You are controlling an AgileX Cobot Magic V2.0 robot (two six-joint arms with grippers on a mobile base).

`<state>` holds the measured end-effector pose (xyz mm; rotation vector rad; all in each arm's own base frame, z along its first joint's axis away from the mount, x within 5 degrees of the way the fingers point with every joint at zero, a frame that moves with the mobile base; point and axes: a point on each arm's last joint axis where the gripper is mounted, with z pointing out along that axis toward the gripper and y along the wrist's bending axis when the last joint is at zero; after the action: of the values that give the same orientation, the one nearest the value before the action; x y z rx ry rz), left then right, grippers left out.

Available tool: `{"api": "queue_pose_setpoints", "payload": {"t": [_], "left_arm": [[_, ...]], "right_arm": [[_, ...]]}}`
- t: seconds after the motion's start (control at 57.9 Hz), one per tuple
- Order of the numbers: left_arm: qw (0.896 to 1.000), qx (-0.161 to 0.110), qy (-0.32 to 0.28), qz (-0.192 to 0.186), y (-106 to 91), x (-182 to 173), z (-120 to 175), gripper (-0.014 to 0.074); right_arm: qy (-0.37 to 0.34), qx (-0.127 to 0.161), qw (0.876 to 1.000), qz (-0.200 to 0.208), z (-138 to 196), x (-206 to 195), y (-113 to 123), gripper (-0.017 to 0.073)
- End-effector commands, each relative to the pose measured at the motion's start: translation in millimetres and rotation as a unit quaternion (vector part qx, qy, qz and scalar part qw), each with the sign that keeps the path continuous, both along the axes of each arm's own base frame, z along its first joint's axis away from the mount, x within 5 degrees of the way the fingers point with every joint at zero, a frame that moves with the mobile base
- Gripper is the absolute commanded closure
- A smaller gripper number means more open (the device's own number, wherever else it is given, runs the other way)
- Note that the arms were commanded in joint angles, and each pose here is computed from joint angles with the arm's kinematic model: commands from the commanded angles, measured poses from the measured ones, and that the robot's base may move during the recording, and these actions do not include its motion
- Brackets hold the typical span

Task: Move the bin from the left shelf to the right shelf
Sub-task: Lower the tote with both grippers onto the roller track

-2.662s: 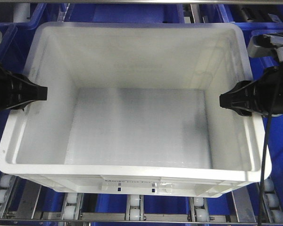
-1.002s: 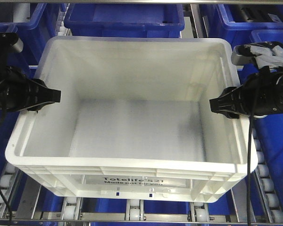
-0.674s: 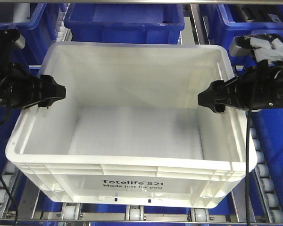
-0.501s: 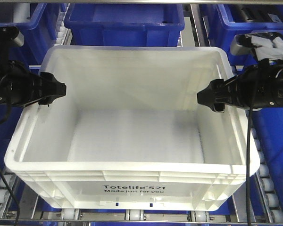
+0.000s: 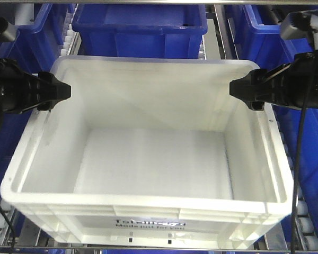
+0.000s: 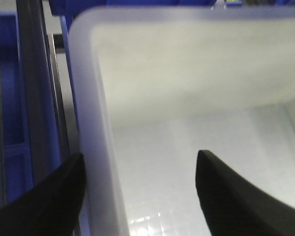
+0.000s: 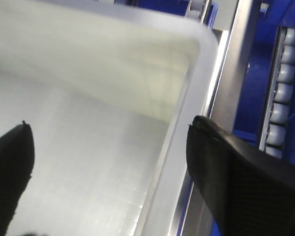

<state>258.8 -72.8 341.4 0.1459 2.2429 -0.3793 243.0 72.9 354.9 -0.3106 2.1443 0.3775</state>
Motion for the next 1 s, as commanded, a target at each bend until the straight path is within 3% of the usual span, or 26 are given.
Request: {"api": "queue_pose_setpoints", "payload": {"t": [0.0, 0.57, 0.985], "left_arm": [[0.998, -0.02, -0.067, 0.006, 0.5, -5.1, 28.2, 0.0132], [0.999, -0.008, -0.031, -0.007, 0.5, -12.7, 24.5, 0.0132], [0.996, -0.018, -0.082, 0.002, 4.4, -22.4, 37.3, 0.0132]], "right_arm": [[-0.064, 0.015, 0.998, -0.006, 26.3, -6.3, -1.8, -0.0031], [-0.043, 0.015, 0.999, 0.006, 25.3, -12.6, -0.9, -0.0031], [-0.061, 0.02, 0.998, -0.002, 28.6, -12.4, -1.9, -0.0027]]}}
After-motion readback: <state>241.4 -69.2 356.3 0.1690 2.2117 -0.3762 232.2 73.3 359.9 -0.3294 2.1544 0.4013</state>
